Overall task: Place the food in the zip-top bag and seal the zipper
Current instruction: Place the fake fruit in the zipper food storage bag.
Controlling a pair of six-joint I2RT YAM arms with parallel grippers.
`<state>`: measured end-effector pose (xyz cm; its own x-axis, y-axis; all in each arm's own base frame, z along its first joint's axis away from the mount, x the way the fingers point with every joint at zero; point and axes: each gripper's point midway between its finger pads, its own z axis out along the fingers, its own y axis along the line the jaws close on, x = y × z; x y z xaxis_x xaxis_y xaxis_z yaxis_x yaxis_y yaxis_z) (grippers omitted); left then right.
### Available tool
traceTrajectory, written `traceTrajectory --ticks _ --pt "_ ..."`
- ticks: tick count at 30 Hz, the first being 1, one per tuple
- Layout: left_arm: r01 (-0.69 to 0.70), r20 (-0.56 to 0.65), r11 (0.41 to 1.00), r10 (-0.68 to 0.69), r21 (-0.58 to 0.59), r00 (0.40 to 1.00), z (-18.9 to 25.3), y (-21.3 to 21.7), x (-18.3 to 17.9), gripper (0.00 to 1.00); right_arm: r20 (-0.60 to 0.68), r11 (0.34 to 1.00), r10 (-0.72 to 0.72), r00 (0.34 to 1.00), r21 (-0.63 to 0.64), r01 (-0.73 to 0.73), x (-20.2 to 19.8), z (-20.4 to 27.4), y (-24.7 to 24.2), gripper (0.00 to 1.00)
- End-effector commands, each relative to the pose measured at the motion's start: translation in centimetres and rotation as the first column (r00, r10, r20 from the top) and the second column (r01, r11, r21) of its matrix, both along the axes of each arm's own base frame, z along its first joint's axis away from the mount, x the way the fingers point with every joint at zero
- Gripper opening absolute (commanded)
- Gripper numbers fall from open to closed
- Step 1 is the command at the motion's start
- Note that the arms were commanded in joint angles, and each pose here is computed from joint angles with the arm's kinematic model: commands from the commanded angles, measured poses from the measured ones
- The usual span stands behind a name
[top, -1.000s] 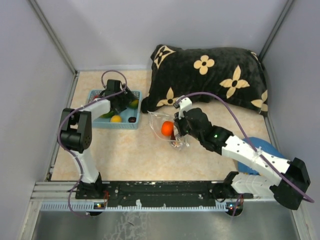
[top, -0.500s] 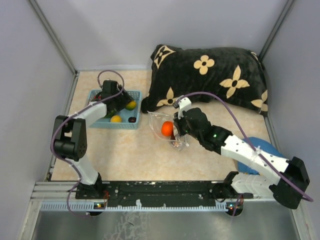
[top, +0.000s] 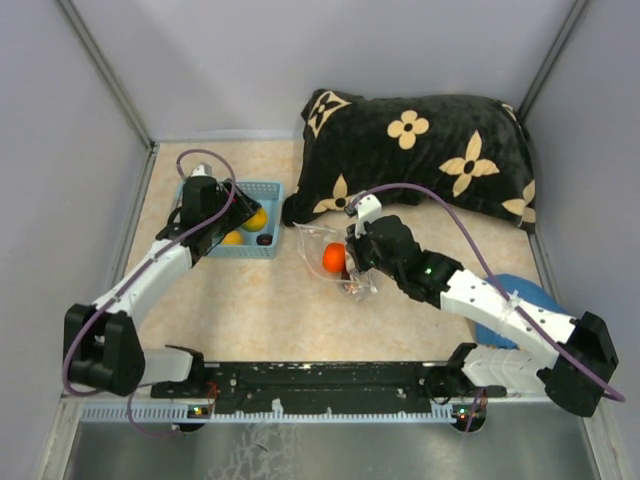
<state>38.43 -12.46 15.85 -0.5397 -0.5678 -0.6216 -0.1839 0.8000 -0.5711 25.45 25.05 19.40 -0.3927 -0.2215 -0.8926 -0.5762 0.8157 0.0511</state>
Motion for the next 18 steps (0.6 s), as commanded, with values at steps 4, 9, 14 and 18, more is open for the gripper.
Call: traceTrajectory --ticks 4,9,14,18 --pt "0.153 0.173 0.986 -0.163 0.073 0.971 6.4 -2.4 -4.0 0.43 0.042 0.998 -0.013 0.999 0.059 0.011 1.0 2.2 0.8 0.0" --pt "0.284 0.32 0.95 -0.311 0.129 0.895 10.6 -6.0 -7.4 0.42 0.033 0.998 -0.007 0.999 0.057 0.005 1.0 2.2 1.0 0.0" --pt "0.401 0.46 0.902 -0.429 0.162 0.778 13.5 -8.7 -10.7 0.39 0.025 0.998 0.003 1.0 0.065 -0.004 0.8 2.4 1.2 0.0" --pt "0.453 0.557 0.868 -0.482 0.201 0.676 15.8 -10.1 -13.0 0.38 0.024 0.997 0.01 1.0 0.072 -0.012 0.6 2.8 1.3 0.0"
